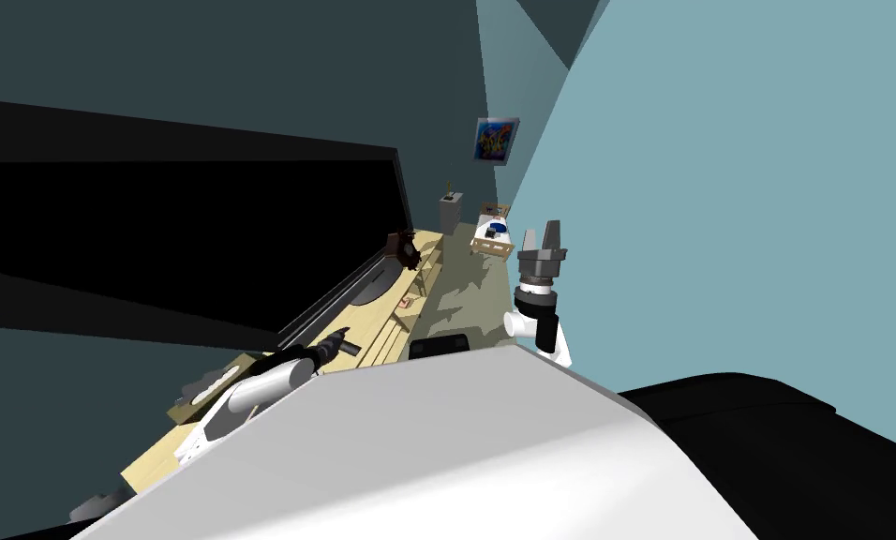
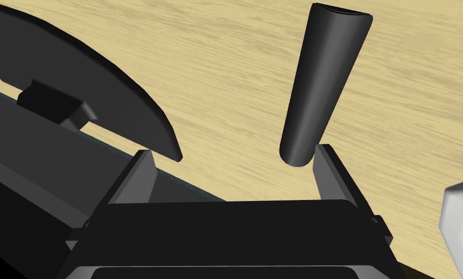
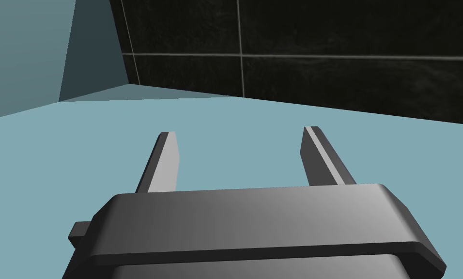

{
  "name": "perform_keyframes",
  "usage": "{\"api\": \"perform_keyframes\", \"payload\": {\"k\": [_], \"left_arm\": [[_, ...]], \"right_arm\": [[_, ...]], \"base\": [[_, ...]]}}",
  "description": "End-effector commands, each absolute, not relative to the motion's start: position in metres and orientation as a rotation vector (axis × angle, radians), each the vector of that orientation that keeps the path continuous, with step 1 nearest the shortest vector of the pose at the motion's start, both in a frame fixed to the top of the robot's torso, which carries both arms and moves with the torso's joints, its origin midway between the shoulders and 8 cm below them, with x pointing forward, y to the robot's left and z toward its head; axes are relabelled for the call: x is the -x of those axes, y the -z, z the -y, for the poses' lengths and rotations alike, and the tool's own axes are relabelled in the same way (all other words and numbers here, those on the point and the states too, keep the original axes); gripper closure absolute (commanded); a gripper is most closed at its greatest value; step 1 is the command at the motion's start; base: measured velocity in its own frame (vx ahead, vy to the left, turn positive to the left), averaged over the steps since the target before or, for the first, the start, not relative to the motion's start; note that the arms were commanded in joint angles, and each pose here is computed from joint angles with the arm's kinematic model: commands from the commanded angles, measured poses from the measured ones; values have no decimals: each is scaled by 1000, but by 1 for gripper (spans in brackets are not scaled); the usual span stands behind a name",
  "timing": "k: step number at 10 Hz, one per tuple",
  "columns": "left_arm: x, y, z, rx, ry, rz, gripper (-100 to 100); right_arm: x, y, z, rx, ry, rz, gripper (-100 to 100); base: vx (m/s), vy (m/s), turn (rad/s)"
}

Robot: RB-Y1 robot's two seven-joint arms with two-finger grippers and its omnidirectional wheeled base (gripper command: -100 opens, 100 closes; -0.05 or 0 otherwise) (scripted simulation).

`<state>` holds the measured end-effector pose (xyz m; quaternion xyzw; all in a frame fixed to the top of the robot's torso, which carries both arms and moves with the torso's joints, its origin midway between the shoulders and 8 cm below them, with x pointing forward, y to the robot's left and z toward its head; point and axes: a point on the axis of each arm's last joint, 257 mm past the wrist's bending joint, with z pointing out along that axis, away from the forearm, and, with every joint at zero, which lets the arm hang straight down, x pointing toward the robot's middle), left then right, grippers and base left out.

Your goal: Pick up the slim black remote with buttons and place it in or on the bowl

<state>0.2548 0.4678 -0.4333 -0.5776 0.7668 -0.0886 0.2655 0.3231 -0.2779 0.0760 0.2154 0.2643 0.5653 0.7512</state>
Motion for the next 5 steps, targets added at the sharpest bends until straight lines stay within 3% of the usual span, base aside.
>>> {"api": "perform_keyframes", "payload": {"k": [1,5], "left_arm": [[-219,453,-470,1618,181,-2140,-100],[-172,478,-469,1712,101,-2244,-100]], "right_arm": [[-323,-76,278,-470,-1235,-577,0],[-323,-76,278,-470,-1235,-577,0]], "base": [[71,34,-313],[55,33,-132]]}}
